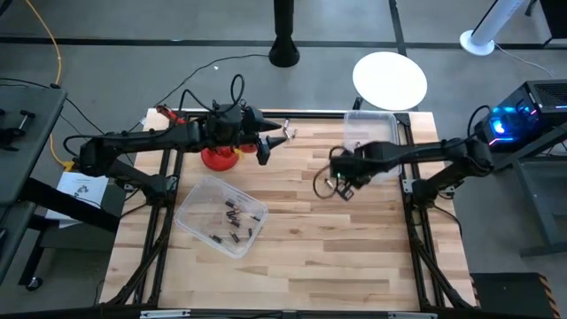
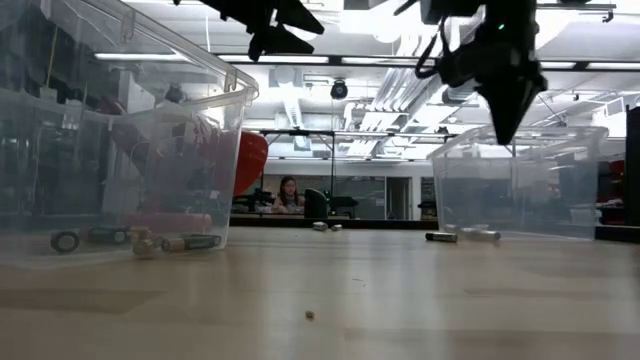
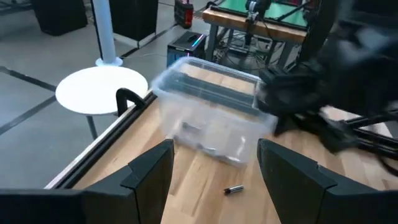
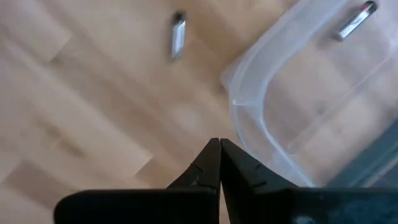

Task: Sort batteries
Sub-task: Move the top transparent bin to the top right of the table, then put the silver battery into the top transparent bin

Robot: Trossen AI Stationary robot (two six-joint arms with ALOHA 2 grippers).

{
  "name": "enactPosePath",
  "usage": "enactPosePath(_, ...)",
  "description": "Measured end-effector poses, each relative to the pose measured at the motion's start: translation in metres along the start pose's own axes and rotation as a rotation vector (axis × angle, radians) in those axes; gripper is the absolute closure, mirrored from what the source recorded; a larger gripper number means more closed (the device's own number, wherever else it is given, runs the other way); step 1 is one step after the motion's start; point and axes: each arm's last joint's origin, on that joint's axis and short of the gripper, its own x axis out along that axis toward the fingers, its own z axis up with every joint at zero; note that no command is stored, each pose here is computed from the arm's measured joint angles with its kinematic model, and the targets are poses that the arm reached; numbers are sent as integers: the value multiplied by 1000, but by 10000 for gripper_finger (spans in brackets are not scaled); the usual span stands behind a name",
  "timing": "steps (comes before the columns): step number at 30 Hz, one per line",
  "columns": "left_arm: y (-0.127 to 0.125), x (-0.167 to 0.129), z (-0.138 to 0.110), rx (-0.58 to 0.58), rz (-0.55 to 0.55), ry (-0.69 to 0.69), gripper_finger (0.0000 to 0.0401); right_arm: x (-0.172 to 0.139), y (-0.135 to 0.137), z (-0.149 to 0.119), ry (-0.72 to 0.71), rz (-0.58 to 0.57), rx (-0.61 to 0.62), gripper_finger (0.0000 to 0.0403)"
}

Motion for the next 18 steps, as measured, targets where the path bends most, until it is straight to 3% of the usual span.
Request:
enactPosePath(4, -1, -2, -1, -2, -27, 17, 174, 4, -20, 19, -15, -6, 17, 402)
enactPosePath(7, -1, -8, 0, -9, -37, 35, 174, 3, -22, 32, -20, 150, 18, 402)
enactPosePath(10, 0, -20, 0, -4, -33, 65, 174, -1, -5, 39, -78, 361, -23, 402)
enactPosePath(12, 0, -29, 1, 13, -32, 75, 174, -2, 8, 43, -132, 429, -73, 402)
enactPosePath(18, 0, -48, 7, 59, -32, 61, 174, 37, 31, 54, -57, 353, -115, 402)
